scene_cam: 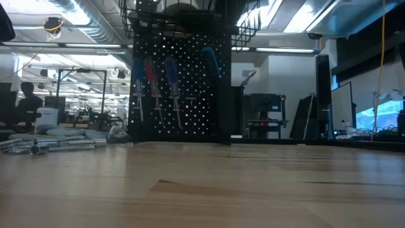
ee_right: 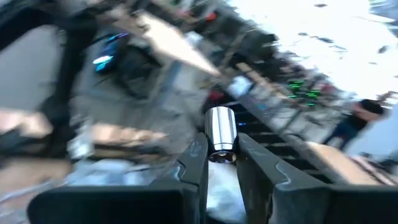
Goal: Hang tools onto peg board
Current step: Put the socket into the top black bin on the pegboard
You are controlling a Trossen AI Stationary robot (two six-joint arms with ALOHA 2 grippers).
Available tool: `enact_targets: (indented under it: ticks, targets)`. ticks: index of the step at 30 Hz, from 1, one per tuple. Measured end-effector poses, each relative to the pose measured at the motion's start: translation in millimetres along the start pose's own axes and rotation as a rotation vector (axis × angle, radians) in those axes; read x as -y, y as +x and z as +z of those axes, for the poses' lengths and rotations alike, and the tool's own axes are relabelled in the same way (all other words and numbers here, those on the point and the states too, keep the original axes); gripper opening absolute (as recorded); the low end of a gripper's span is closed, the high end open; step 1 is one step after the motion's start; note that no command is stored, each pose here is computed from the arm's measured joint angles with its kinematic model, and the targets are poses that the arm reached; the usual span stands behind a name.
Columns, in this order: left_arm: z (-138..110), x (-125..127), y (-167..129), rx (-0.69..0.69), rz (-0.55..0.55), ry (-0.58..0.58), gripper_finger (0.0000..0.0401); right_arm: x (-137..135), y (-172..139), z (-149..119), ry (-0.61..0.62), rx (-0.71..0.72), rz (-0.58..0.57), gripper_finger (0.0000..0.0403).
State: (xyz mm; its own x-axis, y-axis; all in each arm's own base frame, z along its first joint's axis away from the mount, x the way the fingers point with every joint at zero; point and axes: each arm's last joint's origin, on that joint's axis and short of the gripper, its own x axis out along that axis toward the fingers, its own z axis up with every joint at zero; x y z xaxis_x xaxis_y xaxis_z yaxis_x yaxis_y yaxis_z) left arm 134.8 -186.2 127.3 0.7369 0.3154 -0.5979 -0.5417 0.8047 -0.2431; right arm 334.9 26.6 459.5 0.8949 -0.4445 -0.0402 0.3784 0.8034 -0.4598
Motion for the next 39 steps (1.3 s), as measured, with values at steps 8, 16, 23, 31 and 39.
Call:
enact_targets:
  ticks: [8, 16, 23, 31, 39]
  targets:
    - [0.1, 0.0, 0.0, 0.004, 0.000, -0.013, 0.0131, 78.6, -5.3, -8.6, 0.013, -0.038, -0.259, 0.0064]
    - [0.2, -0.1, 0.0, 0.006, 0.000, -0.017, 0.0131, 101.2, 10.2, -25.2, 0.110, -0.064, -0.307, 0.0095]
    - [0.1, 0.7, 0.0, 0.005, -0.005, -0.016, 0.0131, 96.3, 9.5, -25.4, 0.122, -0.075, -0.286, 0.0190]
    - [0.0, 1.6, 0.0, 0.004, -0.012, -0.006, 0.0131, 47.5, -24.9, 0.0, 0.137, 0.010, 0.061, 0.0247]
    - [0.0, 1.3, 0.0, 0.004, -0.010, 0.000, 0.0131, -68.2, -11.9, -58.6, 0.089, -0.188, 0.554, 0.0240]
